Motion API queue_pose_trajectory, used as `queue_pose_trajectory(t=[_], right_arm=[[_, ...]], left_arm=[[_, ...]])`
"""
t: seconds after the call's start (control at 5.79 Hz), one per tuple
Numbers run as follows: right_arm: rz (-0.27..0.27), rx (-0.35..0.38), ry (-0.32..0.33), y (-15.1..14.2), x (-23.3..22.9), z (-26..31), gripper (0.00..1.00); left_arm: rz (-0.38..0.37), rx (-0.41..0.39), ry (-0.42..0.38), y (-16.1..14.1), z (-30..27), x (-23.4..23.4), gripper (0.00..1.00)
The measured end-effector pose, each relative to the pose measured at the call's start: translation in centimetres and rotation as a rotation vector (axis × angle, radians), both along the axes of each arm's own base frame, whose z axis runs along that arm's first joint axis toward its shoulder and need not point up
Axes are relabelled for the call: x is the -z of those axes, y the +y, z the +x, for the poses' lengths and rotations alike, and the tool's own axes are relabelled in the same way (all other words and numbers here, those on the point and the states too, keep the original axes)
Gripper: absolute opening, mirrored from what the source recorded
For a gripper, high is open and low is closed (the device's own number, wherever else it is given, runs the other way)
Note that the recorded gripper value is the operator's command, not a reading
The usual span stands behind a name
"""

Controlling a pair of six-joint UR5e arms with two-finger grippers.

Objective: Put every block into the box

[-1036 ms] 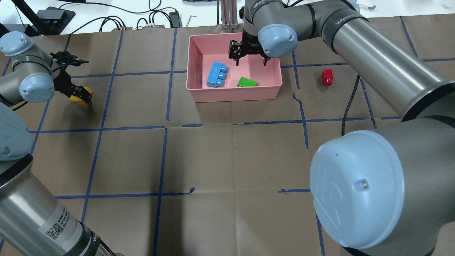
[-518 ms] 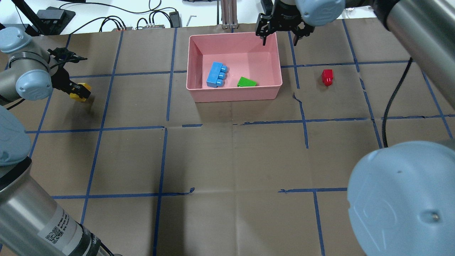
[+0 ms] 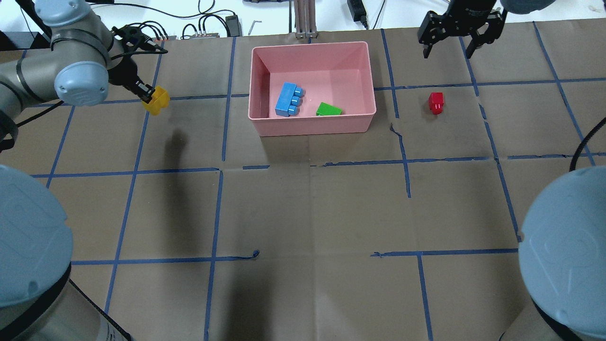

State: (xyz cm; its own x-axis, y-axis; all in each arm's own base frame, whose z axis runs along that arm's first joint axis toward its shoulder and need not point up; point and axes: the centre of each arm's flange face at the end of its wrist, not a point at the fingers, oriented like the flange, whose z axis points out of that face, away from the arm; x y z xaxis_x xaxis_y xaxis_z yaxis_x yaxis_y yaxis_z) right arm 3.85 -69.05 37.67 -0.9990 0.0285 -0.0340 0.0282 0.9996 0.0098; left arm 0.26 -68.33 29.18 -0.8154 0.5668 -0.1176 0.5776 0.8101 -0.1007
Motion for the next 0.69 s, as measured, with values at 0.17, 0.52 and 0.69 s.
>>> queue_pose_trajectory(t=[0.17, 0.52, 0.69], right_arm=[[0.005, -0.020, -0.003, 0.5, 3.6, -1.6, 0.99], [-0.038, -0.029, 0.004, 0.8, 11.4, -2.1, 0.99], [-0.049, -0.025, 0.005, -0.3, 14.2, -2.3, 0.99]], left_arm=[[-0.025, 0.071, 0.001, 0.5, -4.7, -2.0, 0.00], [-0.098, 0.281, -0.003, 1.6, -18.0, -5.6, 0.00], [-0.150, 0.368, 0.004, 1.7, -22.7, -5.5, 0.02]])
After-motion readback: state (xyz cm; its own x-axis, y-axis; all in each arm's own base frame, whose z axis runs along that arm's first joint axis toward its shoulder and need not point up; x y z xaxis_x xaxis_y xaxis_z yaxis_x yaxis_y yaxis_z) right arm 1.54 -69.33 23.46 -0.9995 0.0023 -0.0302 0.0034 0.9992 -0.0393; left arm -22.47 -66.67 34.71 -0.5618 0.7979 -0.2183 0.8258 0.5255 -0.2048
